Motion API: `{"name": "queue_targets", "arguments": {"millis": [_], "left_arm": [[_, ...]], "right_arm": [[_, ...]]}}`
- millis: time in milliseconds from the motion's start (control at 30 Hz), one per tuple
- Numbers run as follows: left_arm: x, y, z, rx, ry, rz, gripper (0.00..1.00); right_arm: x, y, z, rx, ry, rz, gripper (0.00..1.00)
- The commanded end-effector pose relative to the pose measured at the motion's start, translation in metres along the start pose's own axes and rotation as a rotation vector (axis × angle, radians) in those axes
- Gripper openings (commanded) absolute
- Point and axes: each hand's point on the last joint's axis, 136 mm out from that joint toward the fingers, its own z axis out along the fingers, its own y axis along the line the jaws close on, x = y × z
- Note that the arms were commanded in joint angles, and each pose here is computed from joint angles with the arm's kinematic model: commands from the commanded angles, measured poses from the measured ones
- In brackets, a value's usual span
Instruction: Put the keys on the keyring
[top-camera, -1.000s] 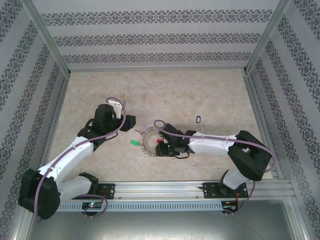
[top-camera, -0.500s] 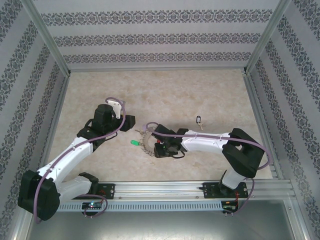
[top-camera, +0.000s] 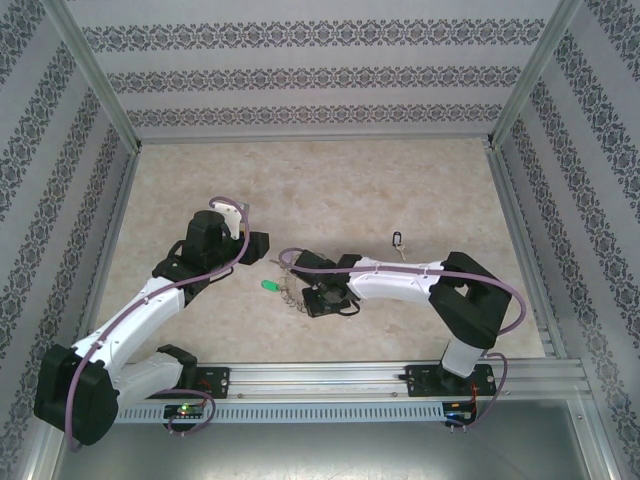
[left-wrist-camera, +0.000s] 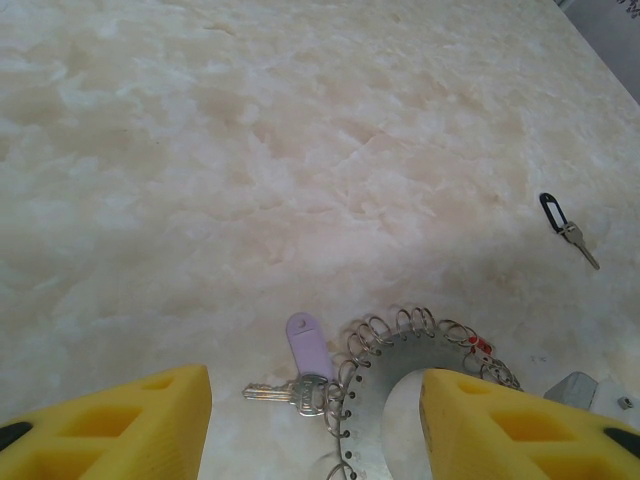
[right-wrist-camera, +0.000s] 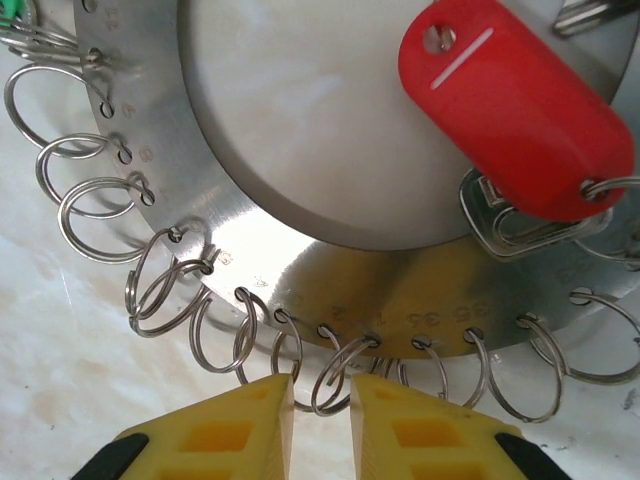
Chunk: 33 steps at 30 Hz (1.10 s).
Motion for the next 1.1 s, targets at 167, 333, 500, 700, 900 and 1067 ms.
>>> {"name": "queue_targets", "arguments": {"millis": [167,333,500,700,900,1067], "left_arm": [[0.000,0.006,-0.005,-0.020,-0.012,0.017,0.59],[-0.001,0.005,-0.005,-0.019,-0.013,0.018,0.59],[-0.001,0.005,-0.005,-0.015,-0.016,0.011,0.59],[-0.002,0.004,-0.004,-0.012,-0.017,0.011,0.59],[-0.003,0.003,-0.002,-0.006,-0.012,0.012,0.59],[-0.003,0.003,-0.002,-0.005,-0.008,0.012,0.59]], "right_arm": [[-0.001,-0.013,-0.007,0.094,-0.026,-0.025,0.13],[-0.002,-0.011,-0.008,0.083,-0.029,-0.025,0.17],[-0.004,-0.013,-0.009,0.073,-0.042,-0.014,0.14],[-0.006,-0.013,-0.013,0.029,-0.066,-0.002,0.15],[-0.003,-0.014,-0.007,0.029,-0.040,0.008,0.15],[-0.001,-0.019,-0.002,0.048,-0.026,0.008,0.15]]}}
